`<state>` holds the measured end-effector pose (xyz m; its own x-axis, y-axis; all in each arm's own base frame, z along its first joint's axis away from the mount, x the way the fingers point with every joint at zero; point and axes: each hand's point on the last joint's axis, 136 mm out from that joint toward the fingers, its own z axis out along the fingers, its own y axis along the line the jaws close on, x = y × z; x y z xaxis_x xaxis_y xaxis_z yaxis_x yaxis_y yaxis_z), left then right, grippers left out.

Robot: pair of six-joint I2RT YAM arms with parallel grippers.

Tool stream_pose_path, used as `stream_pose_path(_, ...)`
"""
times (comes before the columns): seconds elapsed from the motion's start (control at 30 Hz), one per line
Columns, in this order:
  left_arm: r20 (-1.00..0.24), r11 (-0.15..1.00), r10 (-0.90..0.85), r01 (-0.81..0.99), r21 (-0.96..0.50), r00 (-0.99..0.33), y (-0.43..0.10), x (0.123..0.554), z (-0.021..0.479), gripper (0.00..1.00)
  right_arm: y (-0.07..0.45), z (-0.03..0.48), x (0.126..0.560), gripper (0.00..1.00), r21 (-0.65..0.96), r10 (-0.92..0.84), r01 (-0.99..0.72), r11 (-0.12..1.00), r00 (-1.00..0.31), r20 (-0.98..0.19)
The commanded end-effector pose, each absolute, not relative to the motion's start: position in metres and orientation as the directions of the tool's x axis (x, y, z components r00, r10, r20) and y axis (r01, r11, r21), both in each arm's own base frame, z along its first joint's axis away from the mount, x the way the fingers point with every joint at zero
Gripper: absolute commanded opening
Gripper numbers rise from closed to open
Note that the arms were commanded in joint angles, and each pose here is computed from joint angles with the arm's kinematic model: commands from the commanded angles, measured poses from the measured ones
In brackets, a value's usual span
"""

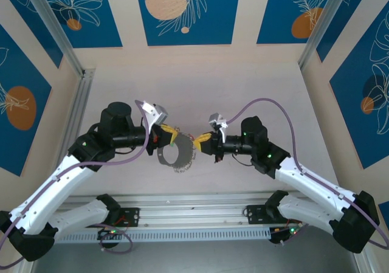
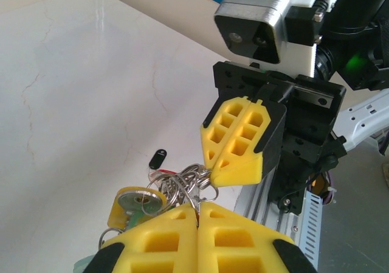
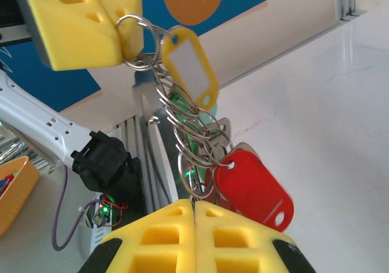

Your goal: Put the keys on the keyring

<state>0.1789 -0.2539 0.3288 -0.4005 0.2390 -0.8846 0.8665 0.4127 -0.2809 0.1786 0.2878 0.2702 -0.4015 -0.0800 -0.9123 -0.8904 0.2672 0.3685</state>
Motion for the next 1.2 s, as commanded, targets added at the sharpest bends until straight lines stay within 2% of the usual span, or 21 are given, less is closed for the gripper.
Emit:
stream_pose_path(0.0,-0.911,0.384,0.211,0.887,-0.258,-0.356,-0.254,0.171,0.352,0.0,0.279,0.271,0.178,0.0,0.336,-0.073,-0.894,0.297,-0.372,-0.925)
stream_pose_path(0.23,-0.907,0.381,0.218,0.887,-0.261,-0.361,-0.255,0.171,0.349,0.0,0.274,0.279,0.178,0.0,0.316,-0.079,-0.894,0.318,-0.357,-0.931)
stream_pose_path(0.4,-0.909,0.371,0.211,0.889,-0.267,-0.361,-0.256,0.17,0.35,0.0,0.275,0.281,0.177,0.2,0.312,-0.084,-0.896,0.316,-0.354,-0.931)
stream_pose_path(0.6,-0.908,0.369,0.212,0.89,-0.267,-0.36,-0.255,0.169,0.351,0.0,0.276,0.277,0.177,0.33,0.319,-0.092,-0.893,0.318,-0.364,-0.927)
stream_pose_path(0.9,-0.909,0.368,0.207,0.89,-0.269,-0.361,-0.255,0.169,0.353,0.0,0.292,0.278,0.163,0.36,0.311,-0.125,-0.922,0.231,-0.345,-0.93)
stream_pose_path(1.0,-0.91,0.367,0.207,0.89,-0.269,-0.36,-0.256,0.169,0.354,0.0,0.298,0.276,0.155,0.42,0.293,-0.151,-0.933,0.209,-0.327,-0.933)
stream_pose_path(1.17,-0.909,0.365,0.208,0.89,-0.272,-0.362,-0.256,0.169,0.354,0.0,0.301,0.271,0.145,0.43,0.246,-0.18,-0.945,0.217,-0.286,-0.941)
